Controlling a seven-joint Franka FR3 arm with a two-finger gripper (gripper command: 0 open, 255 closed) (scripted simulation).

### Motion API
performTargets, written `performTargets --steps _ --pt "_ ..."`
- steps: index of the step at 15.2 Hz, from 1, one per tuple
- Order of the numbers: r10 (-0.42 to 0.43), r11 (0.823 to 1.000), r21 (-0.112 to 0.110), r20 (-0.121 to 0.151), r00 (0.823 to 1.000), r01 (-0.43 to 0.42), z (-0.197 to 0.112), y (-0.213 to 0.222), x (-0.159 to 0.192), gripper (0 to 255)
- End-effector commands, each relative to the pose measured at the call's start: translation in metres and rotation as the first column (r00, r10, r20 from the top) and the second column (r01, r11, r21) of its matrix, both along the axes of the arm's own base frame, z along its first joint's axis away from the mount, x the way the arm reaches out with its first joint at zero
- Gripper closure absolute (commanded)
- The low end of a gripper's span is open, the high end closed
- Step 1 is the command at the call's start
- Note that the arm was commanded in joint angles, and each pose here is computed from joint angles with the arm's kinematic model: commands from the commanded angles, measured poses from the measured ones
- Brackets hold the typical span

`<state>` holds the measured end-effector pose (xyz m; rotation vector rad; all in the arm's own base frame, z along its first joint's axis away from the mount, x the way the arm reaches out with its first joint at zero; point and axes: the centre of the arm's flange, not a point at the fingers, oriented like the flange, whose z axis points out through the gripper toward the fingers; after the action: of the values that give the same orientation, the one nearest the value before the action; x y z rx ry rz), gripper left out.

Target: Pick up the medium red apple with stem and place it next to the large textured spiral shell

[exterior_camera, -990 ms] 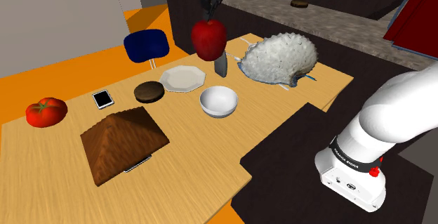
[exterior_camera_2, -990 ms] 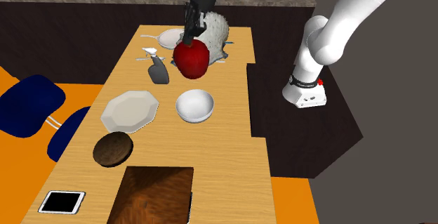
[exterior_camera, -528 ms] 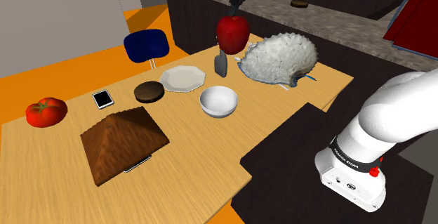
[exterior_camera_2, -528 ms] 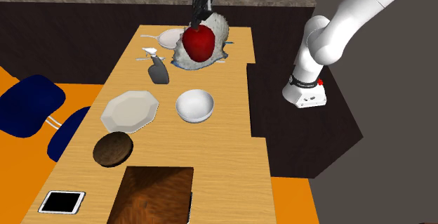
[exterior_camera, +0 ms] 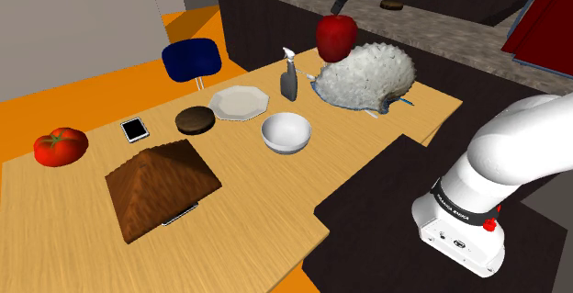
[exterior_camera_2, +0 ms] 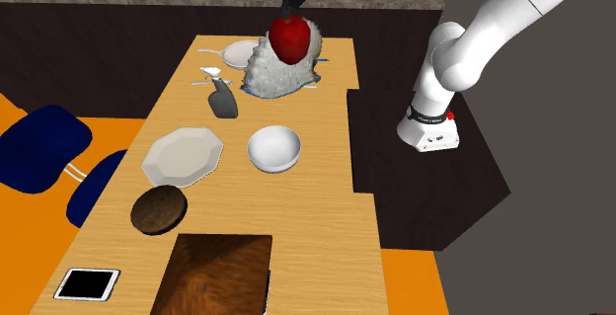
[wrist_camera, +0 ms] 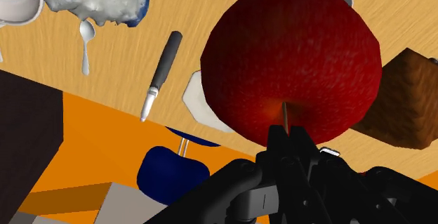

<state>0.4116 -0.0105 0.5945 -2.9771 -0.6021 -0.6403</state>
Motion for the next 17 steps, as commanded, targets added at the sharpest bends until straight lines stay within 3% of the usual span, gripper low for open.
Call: performTargets --steps 1,6,17 --pt "0.002 1.0 0.0 0.001 1.0 -0.002 -0.001 -0.025 -0.002 255" --pt "0.002 1.0 0.0 0.001 1.0 -0.002 -0.001 -0.089 -0.01 255" --pt "0.002 1.0 0.0 0.001 1.0 -0.002 -0.059 -0.089 -0.01 255"
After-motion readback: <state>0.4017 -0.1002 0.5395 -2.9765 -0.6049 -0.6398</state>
